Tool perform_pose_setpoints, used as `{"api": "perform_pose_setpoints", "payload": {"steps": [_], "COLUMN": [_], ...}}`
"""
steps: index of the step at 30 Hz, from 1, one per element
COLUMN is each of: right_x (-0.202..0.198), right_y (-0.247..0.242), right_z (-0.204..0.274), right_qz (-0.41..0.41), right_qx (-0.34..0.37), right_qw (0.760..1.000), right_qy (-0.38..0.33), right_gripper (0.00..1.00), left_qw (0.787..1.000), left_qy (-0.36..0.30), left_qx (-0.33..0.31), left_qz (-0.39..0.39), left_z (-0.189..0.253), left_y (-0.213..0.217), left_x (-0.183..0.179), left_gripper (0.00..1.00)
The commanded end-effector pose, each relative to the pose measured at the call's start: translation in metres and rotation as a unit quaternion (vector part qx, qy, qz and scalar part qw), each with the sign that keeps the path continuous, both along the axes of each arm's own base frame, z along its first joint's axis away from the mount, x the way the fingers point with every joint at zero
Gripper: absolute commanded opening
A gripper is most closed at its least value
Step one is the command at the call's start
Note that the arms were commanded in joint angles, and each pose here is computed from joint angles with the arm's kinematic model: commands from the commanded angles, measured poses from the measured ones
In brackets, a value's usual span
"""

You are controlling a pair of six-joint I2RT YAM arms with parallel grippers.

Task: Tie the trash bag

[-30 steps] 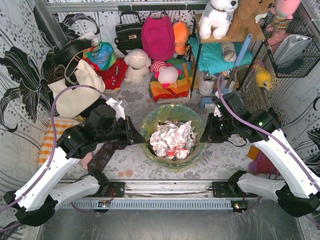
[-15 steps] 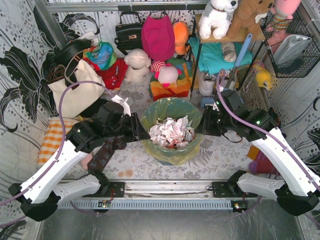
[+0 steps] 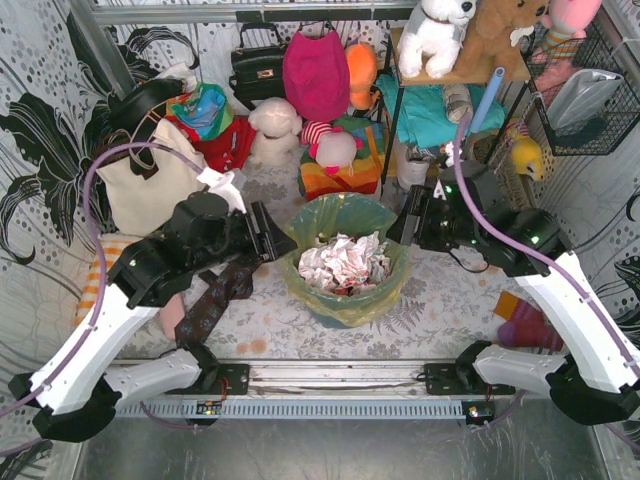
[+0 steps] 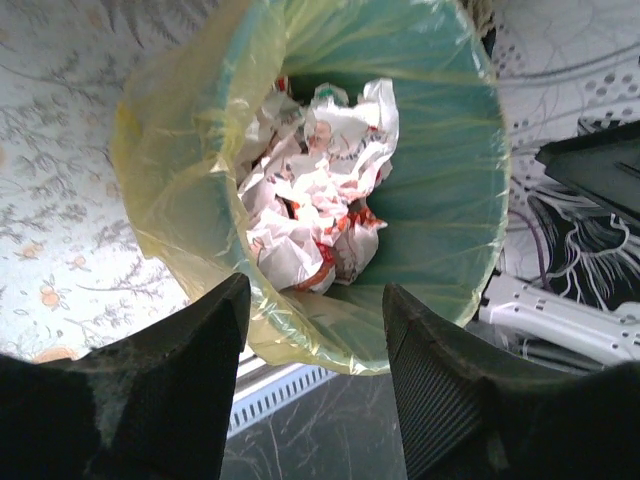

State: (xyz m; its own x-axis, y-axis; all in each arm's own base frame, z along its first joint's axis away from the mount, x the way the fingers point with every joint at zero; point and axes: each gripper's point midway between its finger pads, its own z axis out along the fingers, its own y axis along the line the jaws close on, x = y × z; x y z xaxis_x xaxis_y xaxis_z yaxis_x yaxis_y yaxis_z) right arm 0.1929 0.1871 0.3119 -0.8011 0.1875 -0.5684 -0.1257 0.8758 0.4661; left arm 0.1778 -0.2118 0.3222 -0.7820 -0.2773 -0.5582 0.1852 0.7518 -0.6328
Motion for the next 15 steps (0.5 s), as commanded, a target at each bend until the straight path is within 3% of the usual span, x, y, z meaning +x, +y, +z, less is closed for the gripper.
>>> {"api": "perform_pose_setpoints", "payload": {"steps": [1,10,15], "right_x": [0.0,-0.017,-0.034], "right_y": [-0.013,-0.075,-0.09], "right_z": [0.028,0.02,-0.005], "right_qz": [-0.008,-0.1,-0.116], "right_qx": [-0.005,-0.091,-0.087], "right_qw": [0.999,0.99,0.989], "right_qy": [-0.045,-0.034,-0.025], "right_gripper": [0.58,0.59,0.61], "left_qw": [0.997,0.996,0.998], "left_qy": [-0.055,-0.061,-0.056], "left_qx": [-0.003,-0.015,-0.014], "left_qz": [0.054,0.067,0.04], "left_z": [0.028,0.024,0.018], "left_y": [0.021,0.027,0.014], "left_x": [0.009,0.008,0.01], "left_gripper": [0.65,0.67,0.66]}}
